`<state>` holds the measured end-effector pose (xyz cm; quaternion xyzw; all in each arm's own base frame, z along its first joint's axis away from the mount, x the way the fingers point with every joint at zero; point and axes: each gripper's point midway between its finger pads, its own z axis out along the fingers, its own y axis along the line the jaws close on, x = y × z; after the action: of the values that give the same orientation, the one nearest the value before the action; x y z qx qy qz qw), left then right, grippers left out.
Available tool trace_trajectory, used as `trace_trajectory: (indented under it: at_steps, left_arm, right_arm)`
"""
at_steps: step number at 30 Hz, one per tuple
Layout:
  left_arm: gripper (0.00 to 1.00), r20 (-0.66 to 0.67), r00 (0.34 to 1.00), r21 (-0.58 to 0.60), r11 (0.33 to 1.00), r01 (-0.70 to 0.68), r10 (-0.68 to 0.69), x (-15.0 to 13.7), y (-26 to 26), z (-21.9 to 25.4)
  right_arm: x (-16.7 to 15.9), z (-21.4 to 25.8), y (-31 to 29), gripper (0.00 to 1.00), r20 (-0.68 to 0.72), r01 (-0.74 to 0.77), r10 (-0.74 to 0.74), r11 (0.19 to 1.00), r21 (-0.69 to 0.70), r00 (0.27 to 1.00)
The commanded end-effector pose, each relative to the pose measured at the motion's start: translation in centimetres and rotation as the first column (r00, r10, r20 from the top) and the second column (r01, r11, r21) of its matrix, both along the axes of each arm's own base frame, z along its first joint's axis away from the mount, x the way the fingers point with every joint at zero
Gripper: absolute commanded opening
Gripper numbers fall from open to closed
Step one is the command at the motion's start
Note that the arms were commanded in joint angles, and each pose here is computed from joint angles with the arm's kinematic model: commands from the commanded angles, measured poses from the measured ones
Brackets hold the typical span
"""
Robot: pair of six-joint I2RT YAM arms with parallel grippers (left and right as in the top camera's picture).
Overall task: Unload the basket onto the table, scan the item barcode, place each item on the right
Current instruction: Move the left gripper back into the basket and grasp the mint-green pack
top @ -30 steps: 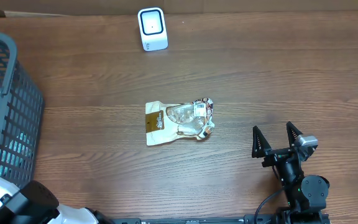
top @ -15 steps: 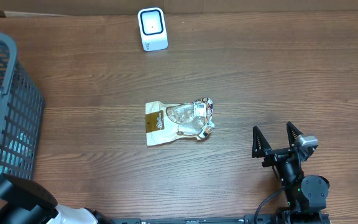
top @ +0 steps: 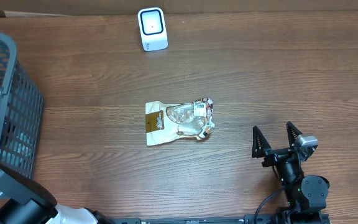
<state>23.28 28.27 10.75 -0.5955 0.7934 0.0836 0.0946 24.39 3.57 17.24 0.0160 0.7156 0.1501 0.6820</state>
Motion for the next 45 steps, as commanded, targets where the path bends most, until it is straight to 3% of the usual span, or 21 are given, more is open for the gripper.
trace_trajectory:
  at_steps: [1, 8, 21, 31, 35, 45]
  left_arm:
    - [0.83, -0.027, 0.997, 0.02, 0.997, -0.073, 0.074, -1.1, 0.3, -1.1]
    - [0.93, -0.033, 0.989, 0.058, 0.989, -0.139, 0.141, -2.1, 1.1, -2.8]
    - [0.95, 0.038, 0.986, 0.037, 0.985, -0.166, 0.165, -1.3, 0.9, -4.4]
    - [0.94, 0.178, 0.982, 0.015, 0.998, -0.065, 0.062, 2.6, 2.0, 3.4]
    - [0.98, 0.187, 0.981, 0.025, 0.998, -0.065, 0.059, 2.7, 2.2, 5.9]
    - [0.95, 0.141, 0.948, -0.067, 0.958, -0.28, 0.287, -0.3, 2.5, 2.3]
  right_arm:
    - [0.1, -0.4, -0.1, 1.0, -0.008, 0.008, -0.008, 1.0, 0.01, 1.0]
    - [0.1, -0.4, -0.1, 1.0, -0.009, 0.008, -0.008, 1.0, 0.01, 1.0]
    - [0.1, -0.4, -0.1, 1.0, -0.008, 0.008, -0.008, 1.0, 0.01, 1.0]
    - [0.1, -0.4, -0.1, 1.0, -0.009, 0.008, -0.008, 1.0, 0.01, 1.0]
    - [0.1, -0.4, -0.1, 1.0, -0.009, 0.008, -0.008, 1.0, 0.01, 1.0]
    - [0.1, -0.4, -0.1, 1.0, -0.009, 0.008, -0.008, 1.0, 0.01, 1.0]
